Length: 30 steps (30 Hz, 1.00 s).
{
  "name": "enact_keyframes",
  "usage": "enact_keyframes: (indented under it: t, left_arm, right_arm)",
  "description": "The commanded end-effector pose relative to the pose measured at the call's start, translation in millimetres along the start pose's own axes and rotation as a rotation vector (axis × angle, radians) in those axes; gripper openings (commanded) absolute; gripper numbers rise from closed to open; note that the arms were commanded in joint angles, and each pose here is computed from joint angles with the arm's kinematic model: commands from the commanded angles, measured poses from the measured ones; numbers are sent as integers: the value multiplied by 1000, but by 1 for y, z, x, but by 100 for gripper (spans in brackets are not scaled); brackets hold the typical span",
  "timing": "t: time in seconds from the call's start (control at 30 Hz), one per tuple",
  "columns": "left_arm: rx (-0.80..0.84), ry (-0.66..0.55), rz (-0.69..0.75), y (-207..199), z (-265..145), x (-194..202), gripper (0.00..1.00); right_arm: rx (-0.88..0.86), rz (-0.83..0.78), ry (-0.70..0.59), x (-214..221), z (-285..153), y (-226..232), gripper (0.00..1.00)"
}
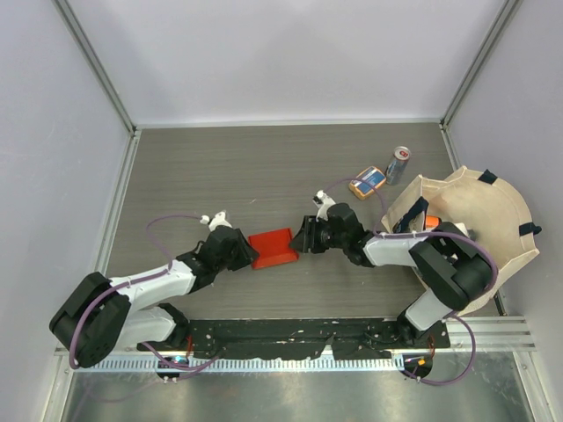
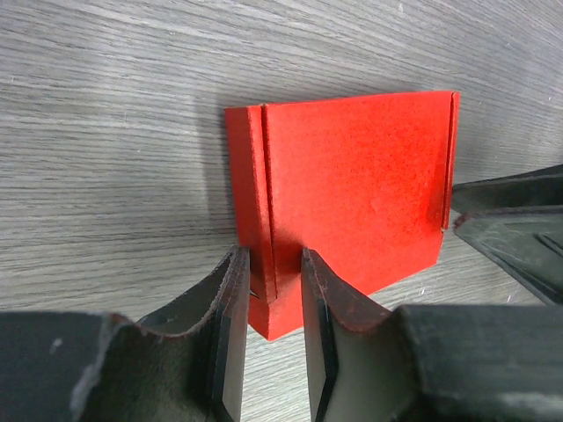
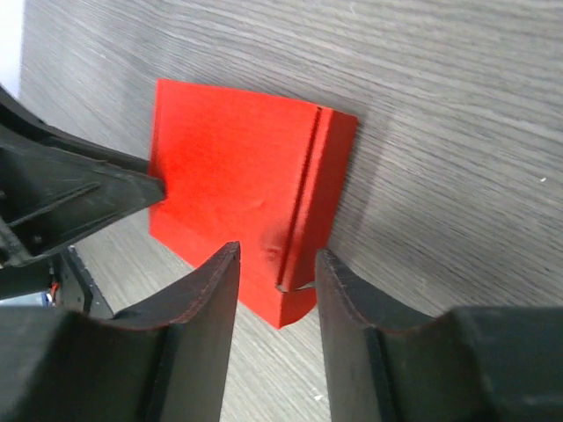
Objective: Fold the paper box
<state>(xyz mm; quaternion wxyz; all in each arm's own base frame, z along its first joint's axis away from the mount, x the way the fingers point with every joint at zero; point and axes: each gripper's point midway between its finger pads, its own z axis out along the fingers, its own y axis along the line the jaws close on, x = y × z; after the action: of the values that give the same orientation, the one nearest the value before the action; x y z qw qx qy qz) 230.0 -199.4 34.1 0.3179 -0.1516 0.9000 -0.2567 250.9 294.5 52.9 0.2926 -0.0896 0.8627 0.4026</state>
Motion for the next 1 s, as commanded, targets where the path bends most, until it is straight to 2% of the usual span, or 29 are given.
enact_keyframes:
  t: [0.0, 0.13, 0.23, 0.27, 0.3, 0.37, 0.4, 0.57, 0.73, 0.97]
  left_arm:
    - [-46, 20, 42, 16, 0, 5, 30]
    - [-34, 36, 45, 14, -2, 8, 31]
    - [-29, 26, 56, 14, -6, 5, 36]
    - [-14, 26, 61, 11, -8, 3, 39]
    - [-10, 17, 62, 11, -10, -1, 48]
    - [5, 2, 60, 8, -16, -6, 58]
    - [10, -7, 57, 8, -18, -9, 66]
    - [51, -30, 28, 5, -23, -17, 82]
    - [130, -68, -9, -6, -19, -26, 84]
    - [217, 6, -68, -22, -4, -13, 82]
  right_arm:
    - [-17, 11, -27, -8, 11, -2, 41]
    - [16, 24, -20, -4, 16, -16, 31]
    - [53, 49, -20, -1, 16, -29, 23]
    - [54, 58, -13, 2, 16, -31, 22]
    - [53, 62, -8, 4, 16, -33, 20]
    - [42, 67, 4, 5, 16, -35, 18]
    - [42, 69, 13, 7, 17, -37, 18]
    - [48, 80, 24, 10, 19, -45, 17]
    - [54, 95, 14, 9, 19, -53, 17]
    - [49, 106, 30, 13, 18, -57, 16]
